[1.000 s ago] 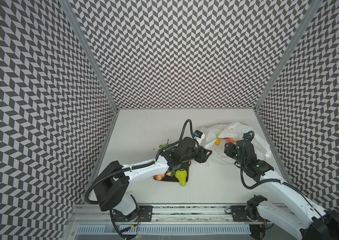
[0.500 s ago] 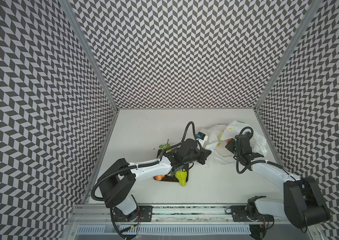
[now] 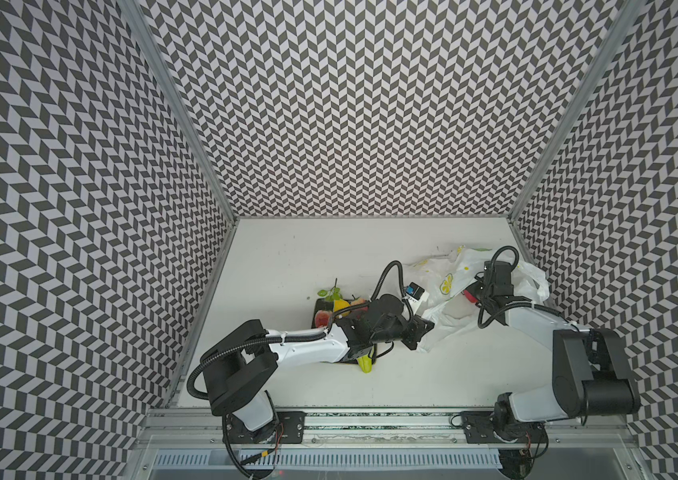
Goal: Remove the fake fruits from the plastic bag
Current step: 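Hold the bag open with the left gripper while the right closes on a large peach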
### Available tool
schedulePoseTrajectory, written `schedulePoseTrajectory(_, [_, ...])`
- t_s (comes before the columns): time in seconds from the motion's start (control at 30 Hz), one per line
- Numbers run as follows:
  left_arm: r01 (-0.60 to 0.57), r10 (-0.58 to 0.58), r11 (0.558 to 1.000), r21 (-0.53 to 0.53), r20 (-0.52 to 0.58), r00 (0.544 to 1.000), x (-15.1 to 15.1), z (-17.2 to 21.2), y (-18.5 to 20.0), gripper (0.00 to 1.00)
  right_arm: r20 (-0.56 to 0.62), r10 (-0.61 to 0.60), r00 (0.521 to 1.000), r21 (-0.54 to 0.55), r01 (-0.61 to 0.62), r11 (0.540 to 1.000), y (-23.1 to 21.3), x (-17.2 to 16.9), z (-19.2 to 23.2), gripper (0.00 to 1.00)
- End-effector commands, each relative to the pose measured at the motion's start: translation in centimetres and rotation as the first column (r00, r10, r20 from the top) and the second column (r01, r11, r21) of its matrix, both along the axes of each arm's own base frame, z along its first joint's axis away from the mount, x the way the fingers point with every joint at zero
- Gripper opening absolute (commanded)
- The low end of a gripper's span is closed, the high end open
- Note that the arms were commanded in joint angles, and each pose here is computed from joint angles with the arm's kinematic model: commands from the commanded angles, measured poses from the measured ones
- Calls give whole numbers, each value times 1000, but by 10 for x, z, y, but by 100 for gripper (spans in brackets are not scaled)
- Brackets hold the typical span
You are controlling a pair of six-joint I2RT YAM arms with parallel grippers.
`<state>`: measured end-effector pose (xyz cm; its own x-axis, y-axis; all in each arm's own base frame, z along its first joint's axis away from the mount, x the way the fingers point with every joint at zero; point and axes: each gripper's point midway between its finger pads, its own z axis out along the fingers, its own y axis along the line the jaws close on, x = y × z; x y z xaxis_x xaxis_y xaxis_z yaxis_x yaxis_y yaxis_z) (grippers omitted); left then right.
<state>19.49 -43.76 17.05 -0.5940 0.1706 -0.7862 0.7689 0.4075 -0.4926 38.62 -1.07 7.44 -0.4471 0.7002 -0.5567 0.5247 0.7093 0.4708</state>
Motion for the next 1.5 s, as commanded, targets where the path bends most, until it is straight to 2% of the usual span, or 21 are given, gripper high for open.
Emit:
schedulePoseTrajectory(0.0, [42,-41,999,-30,20,999,-12,3,-6,0,10,0,1000,38,-1,999,0,-3,-5,66])
schedulePoseTrajectory(0.23, [111,-110,994,-11,50,993,-31,0,-13,0,12,-38,999,-31,38,999,-12,-7,2,71])
schedulePoseTrajectory(0.4, [144,-144,990,3,51,988,-39,-4,-18,0,27,-50,998,-125,53,991,-25,2,15,69])
schedulePoseTrajectory(0.53, [145,-146,989,11,45,988,-39,-8,-20,0,-27,-20,999,-182,15,983,-28,9,7,67])
schedulePoseTrajectory(0.7, [134,-134,991,14,48,990,-36,-7,-20,0,-79,41,996,-176,-54,983,-19,15,-10,69])
schedulePoseTrajectory(1.17, [124,-124,992,1,58,991,-33,-1,-17,0,-207,43,977,-145,-74,987,-16,25,-49,66])
schedulePoseTrajectory(1.47, [114,-114,993,-1,62,992,-32,0,-14,0,-223,72,972,-137,-104,985,-13,28,-50,70])
